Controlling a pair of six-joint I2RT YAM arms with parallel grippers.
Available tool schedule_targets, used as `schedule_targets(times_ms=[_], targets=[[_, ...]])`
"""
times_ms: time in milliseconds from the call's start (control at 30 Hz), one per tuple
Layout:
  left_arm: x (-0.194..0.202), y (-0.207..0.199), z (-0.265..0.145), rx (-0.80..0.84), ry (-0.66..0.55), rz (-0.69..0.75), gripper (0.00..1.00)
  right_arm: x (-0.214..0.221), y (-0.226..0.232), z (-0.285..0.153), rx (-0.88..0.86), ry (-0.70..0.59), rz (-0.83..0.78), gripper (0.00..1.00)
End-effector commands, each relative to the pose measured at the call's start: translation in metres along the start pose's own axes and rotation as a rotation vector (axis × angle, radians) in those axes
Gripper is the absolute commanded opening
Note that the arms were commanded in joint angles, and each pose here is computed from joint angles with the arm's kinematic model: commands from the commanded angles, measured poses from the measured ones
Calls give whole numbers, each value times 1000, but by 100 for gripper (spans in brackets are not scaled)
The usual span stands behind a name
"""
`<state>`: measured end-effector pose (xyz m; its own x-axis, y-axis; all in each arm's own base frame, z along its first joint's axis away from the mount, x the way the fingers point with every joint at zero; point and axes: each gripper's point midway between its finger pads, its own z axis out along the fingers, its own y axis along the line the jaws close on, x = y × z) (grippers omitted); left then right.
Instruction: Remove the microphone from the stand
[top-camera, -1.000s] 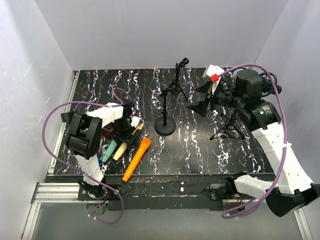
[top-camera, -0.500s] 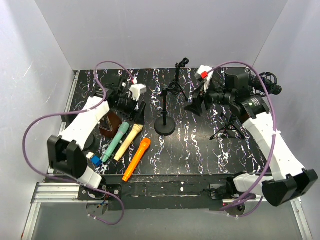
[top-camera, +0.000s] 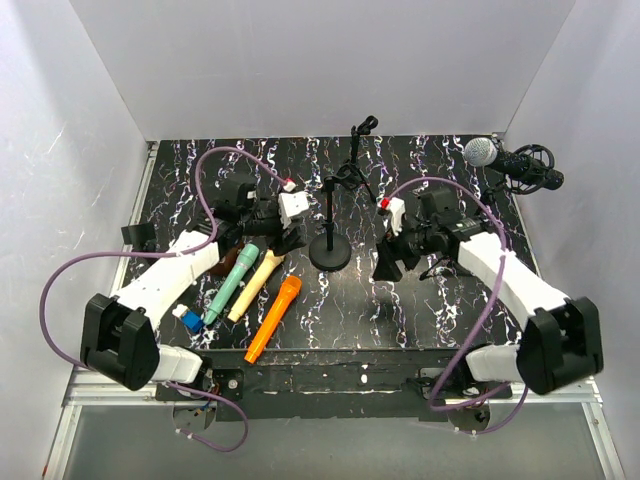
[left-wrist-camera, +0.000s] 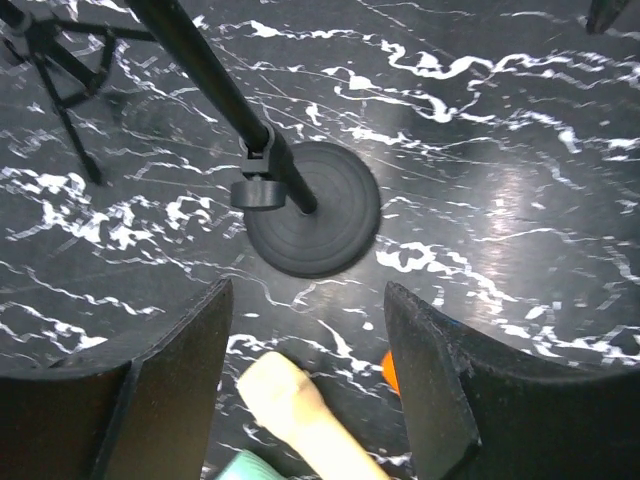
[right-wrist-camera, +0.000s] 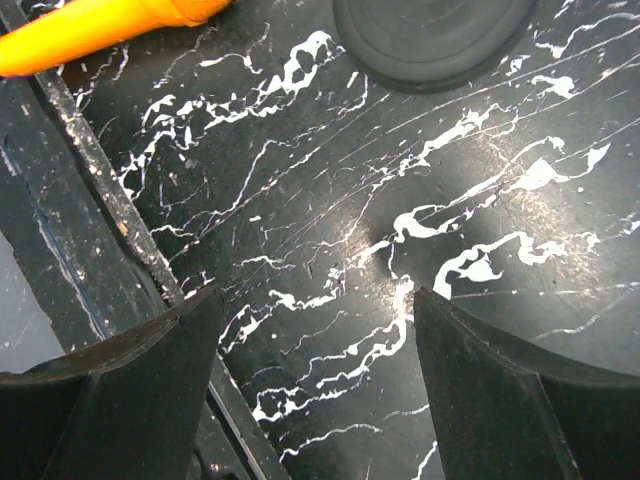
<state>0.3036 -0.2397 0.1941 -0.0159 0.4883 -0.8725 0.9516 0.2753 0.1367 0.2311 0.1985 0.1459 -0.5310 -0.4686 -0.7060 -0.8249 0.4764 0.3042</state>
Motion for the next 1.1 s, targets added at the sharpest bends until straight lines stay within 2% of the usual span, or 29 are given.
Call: schedule_targets(times_ms=[0,100,367,567,667,700,733,833,900,1000,1067], targets=[[-28,24,-9,-117,-83,332,60,-9,-13,14,-14,9,22,83],[-23,24,-15,-148,-58,394,60,1,-25,32,-33,69,72,83],[-27,15,-22,-127,-54,381,62,-19,-40,52,-48,85,69,83],[-29,24,-11,-122,-44,370,62,-21,-32,44,-44,66,50,83],[-29,32,-9,-166,-46,337,62,-38,-13,28,-43,9,-22,83],[-30,36,-10,-195,-48,314,62,-155,-115,-21,611,-451,44,100],[-33,39,-12,-216,-57,303,63,-224,43,-38,-131,-722,-643,70],[-37,41,-18,-253,-67,275,64,-237,76,-79,-141,-759,-681,69],[-41,40,-21,-263,-80,259,64,-238,83,-92,-117,-763,-697,69],[-38,35,-22,-257,-83,239,65,-228,78,-87,-96,-736,-647,68],[-34,33,-22,-256,-79,234,65,-213,70,-72,-111,-701,-609,63]])
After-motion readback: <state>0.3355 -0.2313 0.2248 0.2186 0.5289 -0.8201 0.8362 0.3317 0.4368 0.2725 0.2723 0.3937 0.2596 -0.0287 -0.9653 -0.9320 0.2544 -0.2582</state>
